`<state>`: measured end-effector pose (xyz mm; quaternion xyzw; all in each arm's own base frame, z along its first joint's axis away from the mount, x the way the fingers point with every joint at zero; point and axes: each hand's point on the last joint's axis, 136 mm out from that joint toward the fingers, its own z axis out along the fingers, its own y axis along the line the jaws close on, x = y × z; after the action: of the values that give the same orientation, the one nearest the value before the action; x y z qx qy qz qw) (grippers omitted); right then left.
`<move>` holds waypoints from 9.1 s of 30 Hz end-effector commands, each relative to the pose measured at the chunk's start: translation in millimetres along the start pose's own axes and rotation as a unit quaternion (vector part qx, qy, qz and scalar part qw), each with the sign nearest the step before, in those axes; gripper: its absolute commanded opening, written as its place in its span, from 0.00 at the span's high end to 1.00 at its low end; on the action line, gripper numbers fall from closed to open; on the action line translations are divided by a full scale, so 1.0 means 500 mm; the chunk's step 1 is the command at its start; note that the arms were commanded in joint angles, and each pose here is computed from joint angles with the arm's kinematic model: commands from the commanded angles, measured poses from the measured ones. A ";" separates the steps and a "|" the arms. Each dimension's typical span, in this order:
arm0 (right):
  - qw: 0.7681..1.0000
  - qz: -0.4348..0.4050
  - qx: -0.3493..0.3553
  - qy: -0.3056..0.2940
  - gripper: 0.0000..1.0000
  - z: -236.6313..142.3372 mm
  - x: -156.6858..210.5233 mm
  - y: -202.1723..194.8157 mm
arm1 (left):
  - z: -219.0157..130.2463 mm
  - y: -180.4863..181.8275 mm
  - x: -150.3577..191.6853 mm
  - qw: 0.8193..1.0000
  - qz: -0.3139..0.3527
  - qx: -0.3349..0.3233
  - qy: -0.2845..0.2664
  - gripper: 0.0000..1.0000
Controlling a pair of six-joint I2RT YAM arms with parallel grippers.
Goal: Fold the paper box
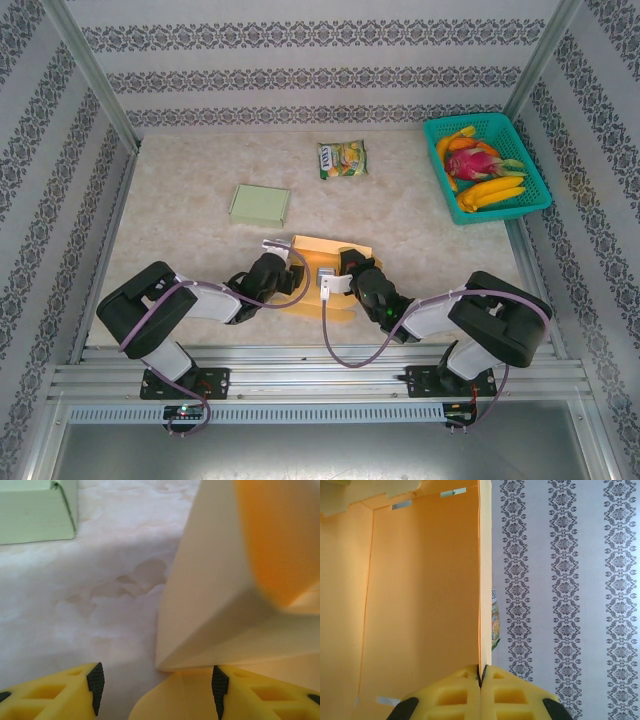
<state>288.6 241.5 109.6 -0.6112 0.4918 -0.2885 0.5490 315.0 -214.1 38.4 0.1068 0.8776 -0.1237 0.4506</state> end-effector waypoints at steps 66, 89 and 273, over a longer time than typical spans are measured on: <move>0.987 0.049 -0.017 0.151 1.00 0.013 0.123 0.005 | -0.056 0.303 0.025 0.908 -0.105 -0.404 0.030 0.74; 0.986 0.079 -0.037 0.143 1.00 0.015 0.108 0.009 | -0.032 0.188 -0.031 0.971 -0.111 -0.213 -0.003 0.52; 0.528 0.823 -0.149 0.145 0.65 0.050 0.054 -0.019 | -0.076 0.046 -0.082 0.971 -0.167 -0.162 -0.048 1.00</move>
<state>326.9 227.6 125.9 0.0425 0.8739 0.2847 0.3917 308.6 -177.9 80.5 -0.0933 0.8804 -0.0259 0.4643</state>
